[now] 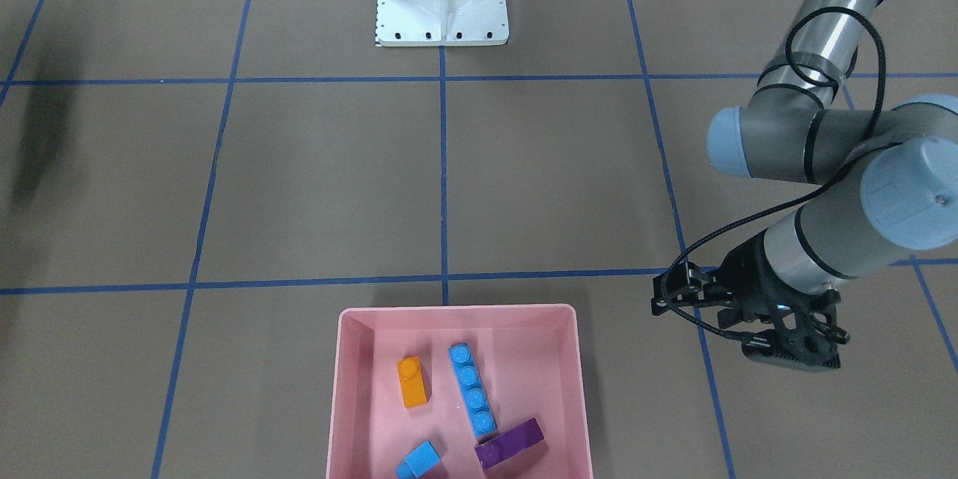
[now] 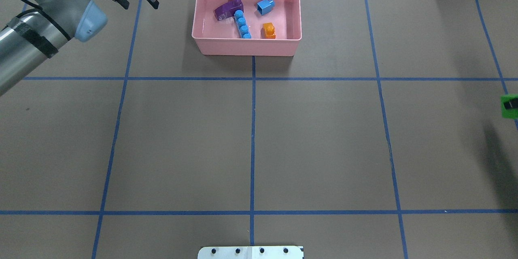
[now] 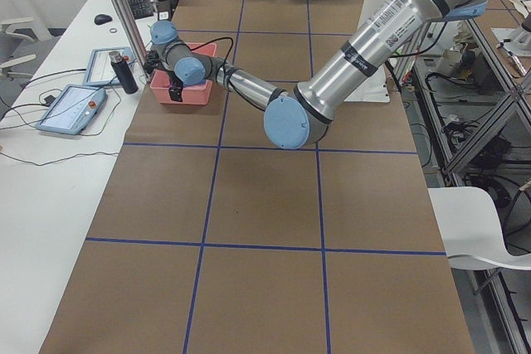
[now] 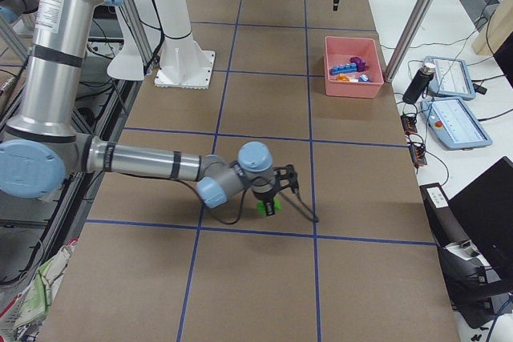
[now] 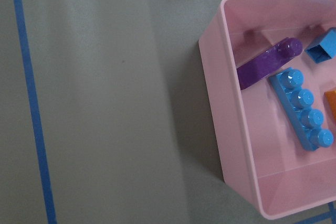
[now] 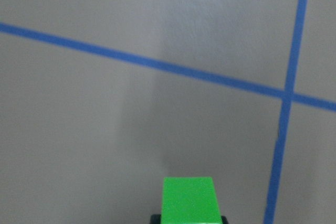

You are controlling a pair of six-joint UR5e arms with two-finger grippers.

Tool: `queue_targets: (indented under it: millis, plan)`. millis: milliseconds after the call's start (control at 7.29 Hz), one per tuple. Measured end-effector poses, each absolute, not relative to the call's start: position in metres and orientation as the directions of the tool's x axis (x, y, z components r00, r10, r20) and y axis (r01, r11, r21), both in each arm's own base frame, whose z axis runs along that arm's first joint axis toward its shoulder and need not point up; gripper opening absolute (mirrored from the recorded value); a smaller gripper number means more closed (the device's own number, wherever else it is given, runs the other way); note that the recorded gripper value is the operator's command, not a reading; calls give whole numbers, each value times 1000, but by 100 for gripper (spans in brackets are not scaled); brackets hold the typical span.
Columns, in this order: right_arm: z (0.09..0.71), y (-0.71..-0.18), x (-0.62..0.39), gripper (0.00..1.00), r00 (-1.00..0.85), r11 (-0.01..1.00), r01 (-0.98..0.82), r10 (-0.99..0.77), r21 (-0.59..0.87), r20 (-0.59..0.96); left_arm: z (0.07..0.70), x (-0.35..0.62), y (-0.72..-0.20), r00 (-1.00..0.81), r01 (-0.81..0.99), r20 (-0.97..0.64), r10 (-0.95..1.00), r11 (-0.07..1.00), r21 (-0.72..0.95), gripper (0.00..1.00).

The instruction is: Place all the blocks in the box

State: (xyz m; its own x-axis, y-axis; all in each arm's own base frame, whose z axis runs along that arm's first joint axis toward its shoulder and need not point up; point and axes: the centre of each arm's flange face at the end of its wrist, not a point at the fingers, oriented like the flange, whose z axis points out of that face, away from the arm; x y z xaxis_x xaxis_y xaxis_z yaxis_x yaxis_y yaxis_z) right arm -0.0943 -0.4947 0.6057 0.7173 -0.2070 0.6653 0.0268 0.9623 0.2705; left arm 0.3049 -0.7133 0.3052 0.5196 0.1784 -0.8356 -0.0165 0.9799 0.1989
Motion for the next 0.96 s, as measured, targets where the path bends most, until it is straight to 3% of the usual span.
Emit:
queue_targets:
  millis: [549,960]
  plan:
    - [401,-694,-213,0,702,978,-17,-138,210,699,314,309,-711,527,-22,-832,173,982,190,100]
    - [233,-756,-335,0,656,986,-131,11,99,754,317,311,-711,530,-24,-831,170,982,186,100]
